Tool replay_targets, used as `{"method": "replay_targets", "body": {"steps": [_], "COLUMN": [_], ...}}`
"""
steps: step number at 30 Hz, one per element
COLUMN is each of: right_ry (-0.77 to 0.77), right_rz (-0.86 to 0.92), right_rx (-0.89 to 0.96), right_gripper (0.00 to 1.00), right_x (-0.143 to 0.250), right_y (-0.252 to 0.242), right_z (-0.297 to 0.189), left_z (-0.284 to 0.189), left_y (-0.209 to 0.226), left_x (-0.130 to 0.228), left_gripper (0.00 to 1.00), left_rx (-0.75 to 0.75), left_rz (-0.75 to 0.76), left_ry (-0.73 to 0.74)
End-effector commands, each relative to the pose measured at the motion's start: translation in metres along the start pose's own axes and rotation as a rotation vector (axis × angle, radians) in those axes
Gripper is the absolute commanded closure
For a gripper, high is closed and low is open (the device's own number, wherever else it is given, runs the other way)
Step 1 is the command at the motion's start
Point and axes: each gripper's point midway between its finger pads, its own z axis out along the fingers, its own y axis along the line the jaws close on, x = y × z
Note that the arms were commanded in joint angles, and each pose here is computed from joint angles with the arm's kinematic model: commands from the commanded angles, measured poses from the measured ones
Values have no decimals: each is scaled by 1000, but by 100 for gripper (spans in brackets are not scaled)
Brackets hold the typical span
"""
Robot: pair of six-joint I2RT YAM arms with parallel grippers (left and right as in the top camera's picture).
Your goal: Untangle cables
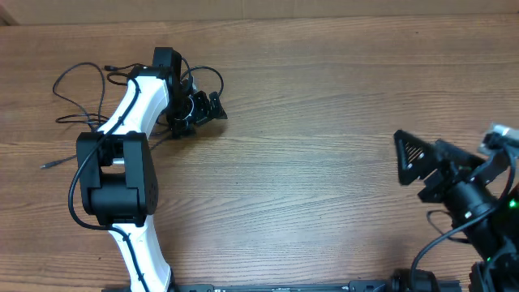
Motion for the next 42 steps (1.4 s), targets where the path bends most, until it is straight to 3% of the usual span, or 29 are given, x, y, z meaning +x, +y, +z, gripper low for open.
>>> {"method": "replay_targets", "body": {"steps": [1, 12, 19, 42], "right_ry": [46, 221, 238, -118], "right_rz": [-15, 27, 35, -110], "right_rx": [-31, 6, 18, -114], "right_gripper": [0, 0, 0, 0], "right_x": [13, 61, 78, 75], "right_y": [8, -1, -4, 9], "right_z": [-2, -15, -37, -111], "left_z": [2, 2, 2, 2], "left_y": [-2, -2, -2, -2], "left_x": [-1, -1, -1, -1], "left_gripper": [0, 0, 0, 0], "left_rx": [10, 10, 10, 10], "left_rz": [-3, -3, -3, -3], "left_ry": [5, 5, 5, 5]}}
